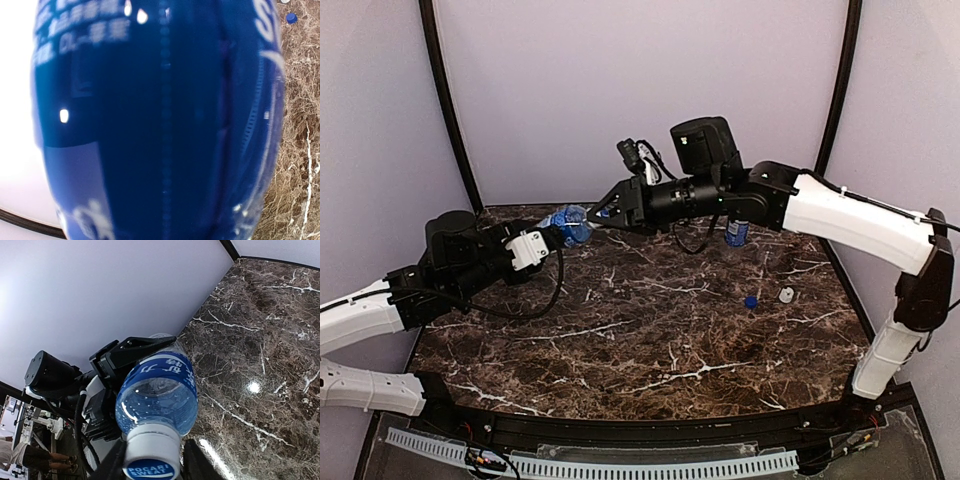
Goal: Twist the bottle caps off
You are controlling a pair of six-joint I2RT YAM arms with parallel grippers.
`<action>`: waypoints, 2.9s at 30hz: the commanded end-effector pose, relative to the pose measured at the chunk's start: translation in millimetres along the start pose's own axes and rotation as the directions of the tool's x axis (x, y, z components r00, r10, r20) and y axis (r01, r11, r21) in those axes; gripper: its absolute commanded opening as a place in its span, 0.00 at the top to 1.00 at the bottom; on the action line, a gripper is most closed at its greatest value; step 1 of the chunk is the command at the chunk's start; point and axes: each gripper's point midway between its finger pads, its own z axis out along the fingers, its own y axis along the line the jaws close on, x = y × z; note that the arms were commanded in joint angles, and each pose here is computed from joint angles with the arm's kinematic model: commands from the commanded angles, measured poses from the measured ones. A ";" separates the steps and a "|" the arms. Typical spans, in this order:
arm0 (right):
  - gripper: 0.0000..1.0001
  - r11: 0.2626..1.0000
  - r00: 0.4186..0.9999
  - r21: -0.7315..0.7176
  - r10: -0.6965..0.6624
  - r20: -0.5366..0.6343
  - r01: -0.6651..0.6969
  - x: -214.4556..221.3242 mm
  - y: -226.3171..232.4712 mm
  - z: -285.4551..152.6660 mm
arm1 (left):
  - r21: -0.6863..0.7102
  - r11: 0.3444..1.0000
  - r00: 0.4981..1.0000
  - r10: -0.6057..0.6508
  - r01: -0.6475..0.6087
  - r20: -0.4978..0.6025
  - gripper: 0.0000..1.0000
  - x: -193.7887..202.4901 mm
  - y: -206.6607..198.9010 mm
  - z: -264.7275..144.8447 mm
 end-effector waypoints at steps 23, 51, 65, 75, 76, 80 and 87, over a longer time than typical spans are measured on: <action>1.00 -0.078 -0.073 -0.191 -0.997 0.033 0.979 130.4 84.7 -17.5 | 0.780 0.623 0.959 -0.252 0.056 0.132 0.73 -43.4 -125.3 -87.3; 0.08 -0.768 -0.747 0.015 -0.627 -0.222 0.640 119.2 73.6 -21.6 | 0.761 0.641 0.962 -0.258 0.102 0.088 0.75 -37.5 -122.7 -84.2; 0.02 0.647 0.622 0.210 -0.763 0.176 0.733 6.8 78.6 -77.1 | 0.184 0.967 0.981 -0.186 0.174 0.048 0.74 -11.5 -31.0 -9.2; 0.15 0.999 0.997 0.047 0.006 0.072 -0.010 -9.9 16.2 -43.3 | 0.163 0.979 0.991 -0.127 0.121 0.029 0.74 -3.6 -33.8 -4.9; 0.15 0.999 0.998 0.042 0.011 0.054 -0.014 -8.3 16.4 -38.8 | 0.162 0.980 0.992 -0.120 0.114 0.028 0.74 -2.9 -34.2 -5.1; 0.23 0.999 1.000 0.043 0.030 -0.005 -0.029 -1.7 12.0 -23.1 | 0.163 0.981 0.994 -0.110 0.105 0.024 0.74 -0.2 -36.5 -5.3; 0.43 0.999 0.998 0.019 0.031 -0.057 -0.029 5.0 14.0 -13.0 | 0.169 0.980 0.994 -0.107 0.102 0.022 0.74 1.5 -39.1 -6.0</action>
